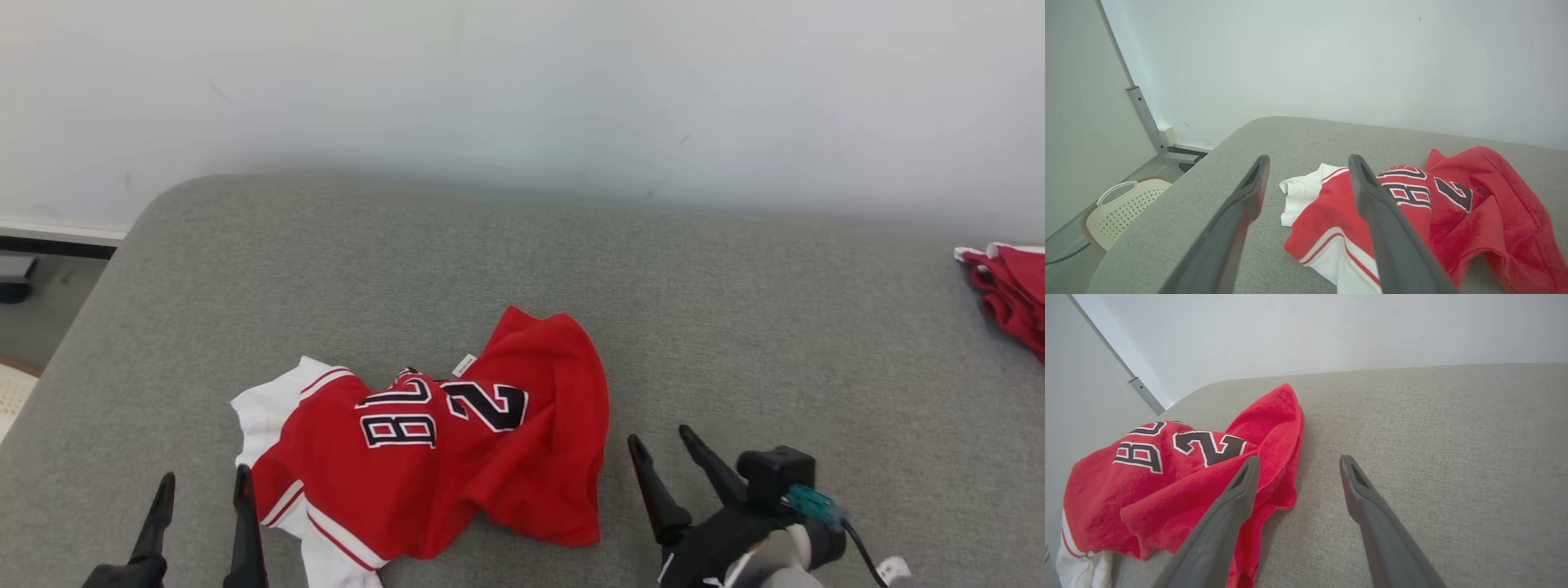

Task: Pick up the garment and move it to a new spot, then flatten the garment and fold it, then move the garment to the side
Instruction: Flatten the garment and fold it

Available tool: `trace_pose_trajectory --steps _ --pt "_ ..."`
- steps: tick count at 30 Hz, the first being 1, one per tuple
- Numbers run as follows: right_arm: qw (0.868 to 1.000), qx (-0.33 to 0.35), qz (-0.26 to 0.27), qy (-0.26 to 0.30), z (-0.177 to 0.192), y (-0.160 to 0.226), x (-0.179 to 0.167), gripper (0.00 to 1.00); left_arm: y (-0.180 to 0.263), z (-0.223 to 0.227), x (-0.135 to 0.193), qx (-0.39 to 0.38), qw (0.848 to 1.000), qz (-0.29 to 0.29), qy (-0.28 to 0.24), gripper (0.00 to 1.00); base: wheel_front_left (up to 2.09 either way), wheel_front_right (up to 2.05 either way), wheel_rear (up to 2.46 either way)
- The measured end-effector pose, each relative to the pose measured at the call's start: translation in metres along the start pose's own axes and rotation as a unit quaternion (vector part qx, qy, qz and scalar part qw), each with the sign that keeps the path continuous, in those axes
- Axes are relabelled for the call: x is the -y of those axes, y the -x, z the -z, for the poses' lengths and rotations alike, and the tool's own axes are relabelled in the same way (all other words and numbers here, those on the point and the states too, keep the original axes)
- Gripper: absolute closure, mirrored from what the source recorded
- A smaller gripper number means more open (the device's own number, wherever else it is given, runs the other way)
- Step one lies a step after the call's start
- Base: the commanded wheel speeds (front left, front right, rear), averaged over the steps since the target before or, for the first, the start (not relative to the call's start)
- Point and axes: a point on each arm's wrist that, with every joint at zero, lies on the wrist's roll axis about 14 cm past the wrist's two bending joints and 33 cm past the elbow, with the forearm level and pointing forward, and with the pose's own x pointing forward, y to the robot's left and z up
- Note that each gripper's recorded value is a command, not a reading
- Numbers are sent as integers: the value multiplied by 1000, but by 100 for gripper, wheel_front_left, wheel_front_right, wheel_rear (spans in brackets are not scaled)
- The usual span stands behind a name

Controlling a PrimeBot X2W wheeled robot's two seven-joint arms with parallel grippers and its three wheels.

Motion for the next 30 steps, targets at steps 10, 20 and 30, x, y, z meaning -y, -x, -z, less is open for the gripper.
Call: trace_pose_trajectory --steps 10,20,30 --pt "994 -100 -33 -10 37 -23 -19 0 5 6 -17 9 999 -49 2 0 0 0 0" --pt "980 -191 -60 -21 81 -21 -38 100 7 15 -29 -1 998 -68 4 0 0 0 0" --pt "995 -94 23 -16 26 -44 22 100 -1 22 -20 -8 998 -60 16 0 0 0 0"
